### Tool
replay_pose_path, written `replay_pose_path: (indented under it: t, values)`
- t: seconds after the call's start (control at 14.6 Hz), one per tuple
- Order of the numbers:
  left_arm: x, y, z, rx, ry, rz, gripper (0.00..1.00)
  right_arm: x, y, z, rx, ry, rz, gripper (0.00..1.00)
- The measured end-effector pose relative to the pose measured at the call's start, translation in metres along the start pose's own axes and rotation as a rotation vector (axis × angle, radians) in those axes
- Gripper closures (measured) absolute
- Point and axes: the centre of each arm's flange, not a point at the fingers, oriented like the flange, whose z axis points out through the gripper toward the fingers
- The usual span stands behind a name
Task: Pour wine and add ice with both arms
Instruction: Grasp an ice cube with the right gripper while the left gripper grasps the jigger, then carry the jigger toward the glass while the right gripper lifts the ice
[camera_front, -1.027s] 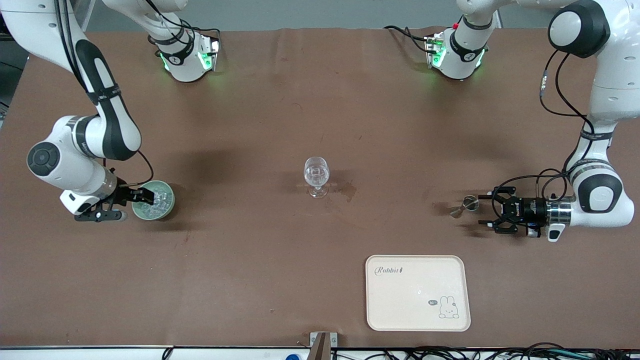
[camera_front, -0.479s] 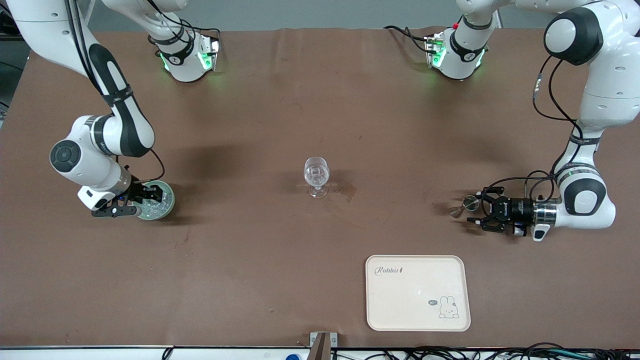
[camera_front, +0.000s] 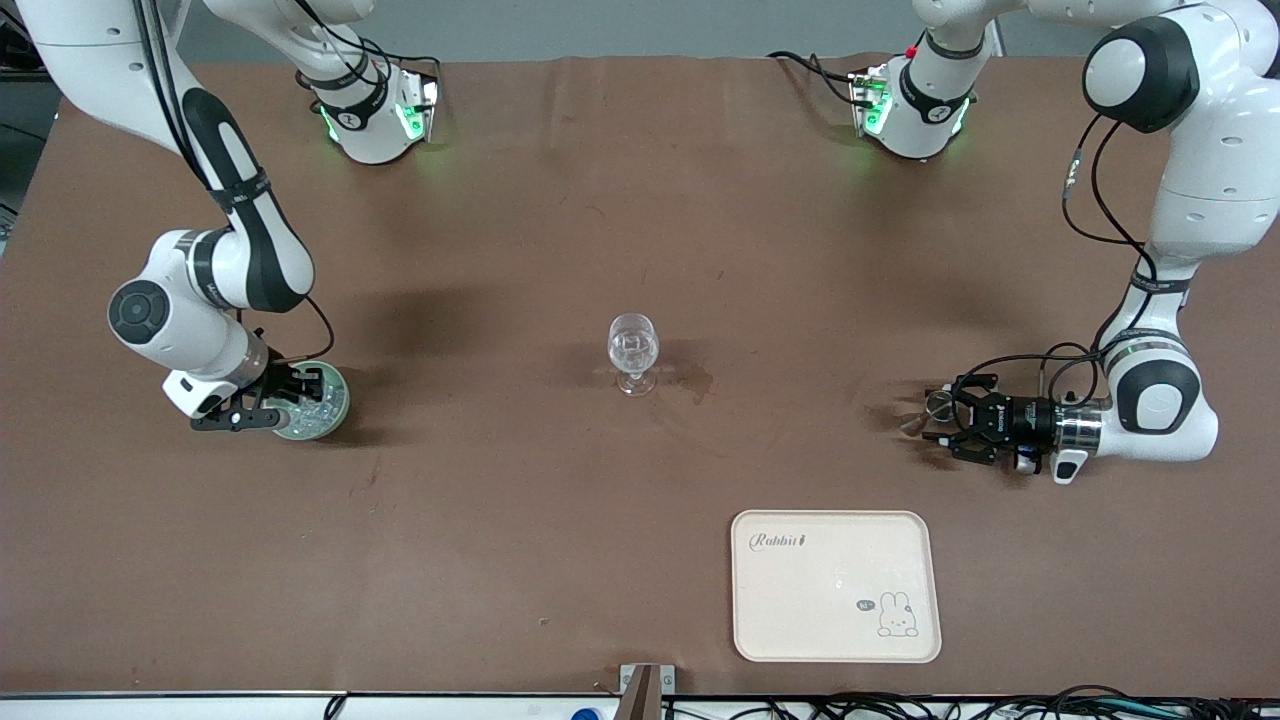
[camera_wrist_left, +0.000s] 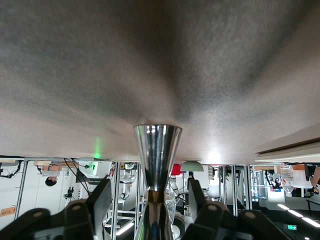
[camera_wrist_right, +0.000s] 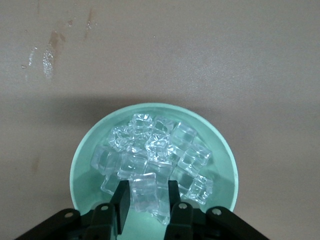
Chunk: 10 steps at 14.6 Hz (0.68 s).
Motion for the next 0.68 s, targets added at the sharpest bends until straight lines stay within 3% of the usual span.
replay_pose_path:
  t: [0.14,0.27,0.48,0.68]
  values:
    - [0.0,0.0,0.0001,0.0,0.0,0.0,0.32,-0.0001,0.0,0.0001,0.0,0.0,0.0,0.63]
    - [0.0001,0.0,0.0001,0.0,0.0,0.0,0.36,0.0,0.0,-0.0001,0.0,0.001,0.001,0.78]
    - [0.0,0.0001,0.0011,0.002,-0.001,0.0,0.45,0.0001,0.0,-0.0002,0.0,0.002,0.001,0.77]
    - [-0.0005,0.0007,0.0035,0.006,-0.002,0.001,0.49,0.001,0.0001,-0.0011,-0.001,0.006,0.001,0.77]
